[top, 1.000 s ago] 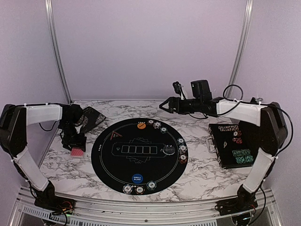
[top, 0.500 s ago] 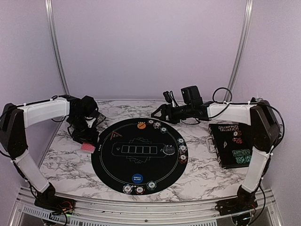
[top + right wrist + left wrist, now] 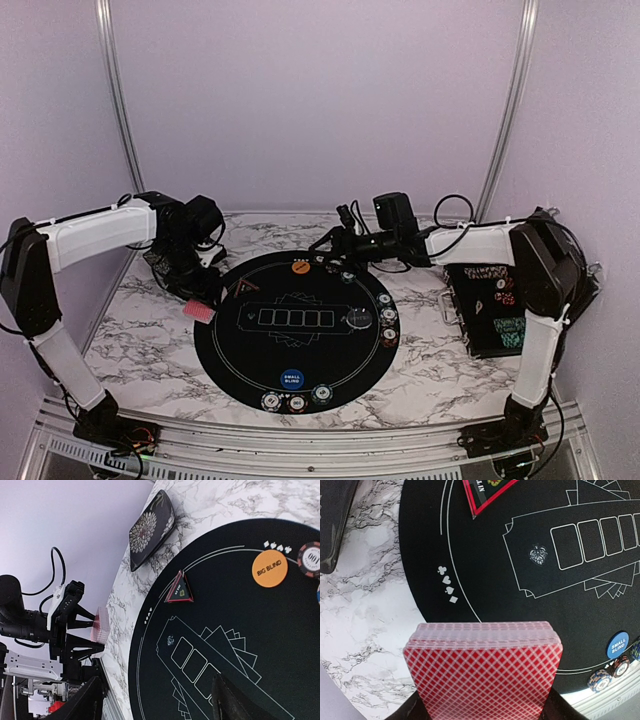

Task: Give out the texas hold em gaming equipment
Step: Pass from the left arm to the right

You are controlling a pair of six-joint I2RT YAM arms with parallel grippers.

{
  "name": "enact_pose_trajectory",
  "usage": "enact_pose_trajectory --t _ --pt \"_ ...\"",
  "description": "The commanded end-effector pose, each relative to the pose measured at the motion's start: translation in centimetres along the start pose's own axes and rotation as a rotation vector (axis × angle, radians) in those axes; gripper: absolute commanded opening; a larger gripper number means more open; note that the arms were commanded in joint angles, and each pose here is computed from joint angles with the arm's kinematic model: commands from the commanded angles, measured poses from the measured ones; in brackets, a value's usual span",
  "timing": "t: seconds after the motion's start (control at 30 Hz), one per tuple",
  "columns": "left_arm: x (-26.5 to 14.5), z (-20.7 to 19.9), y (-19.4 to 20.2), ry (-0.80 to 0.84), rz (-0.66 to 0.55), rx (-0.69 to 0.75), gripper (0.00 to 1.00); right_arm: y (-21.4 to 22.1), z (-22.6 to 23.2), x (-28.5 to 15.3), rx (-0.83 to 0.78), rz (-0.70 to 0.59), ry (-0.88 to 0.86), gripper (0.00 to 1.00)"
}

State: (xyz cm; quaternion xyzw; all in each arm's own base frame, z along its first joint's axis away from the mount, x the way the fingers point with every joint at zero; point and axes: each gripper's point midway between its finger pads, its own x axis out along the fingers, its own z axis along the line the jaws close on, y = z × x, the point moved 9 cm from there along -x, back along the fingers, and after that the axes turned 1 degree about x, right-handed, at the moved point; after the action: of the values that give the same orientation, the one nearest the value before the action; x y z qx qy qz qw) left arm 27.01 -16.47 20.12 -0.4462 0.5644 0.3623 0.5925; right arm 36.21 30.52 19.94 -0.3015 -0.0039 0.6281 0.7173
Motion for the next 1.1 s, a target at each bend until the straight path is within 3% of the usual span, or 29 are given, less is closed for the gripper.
enact_pose_trajectory --t 0.0,0.63,1.07 --pt "-0.6 -1.1 0.1 0.026 0.027 0.056 0.49 0.8 0.3 1.7 0.032 0.035 -0.054 0.72" --pt "-0.3 -4.9 0.0 0.071 0.043 0.173 0.49 3.6 1.0 7.9 0.074 0.247 -0.196 0.68" --pt "-0.3 -5.5 -0.3 0.085 0.041 0.192 0.49 5.7 2.5 10.8 0.143 0.314 -0.334 0.68"
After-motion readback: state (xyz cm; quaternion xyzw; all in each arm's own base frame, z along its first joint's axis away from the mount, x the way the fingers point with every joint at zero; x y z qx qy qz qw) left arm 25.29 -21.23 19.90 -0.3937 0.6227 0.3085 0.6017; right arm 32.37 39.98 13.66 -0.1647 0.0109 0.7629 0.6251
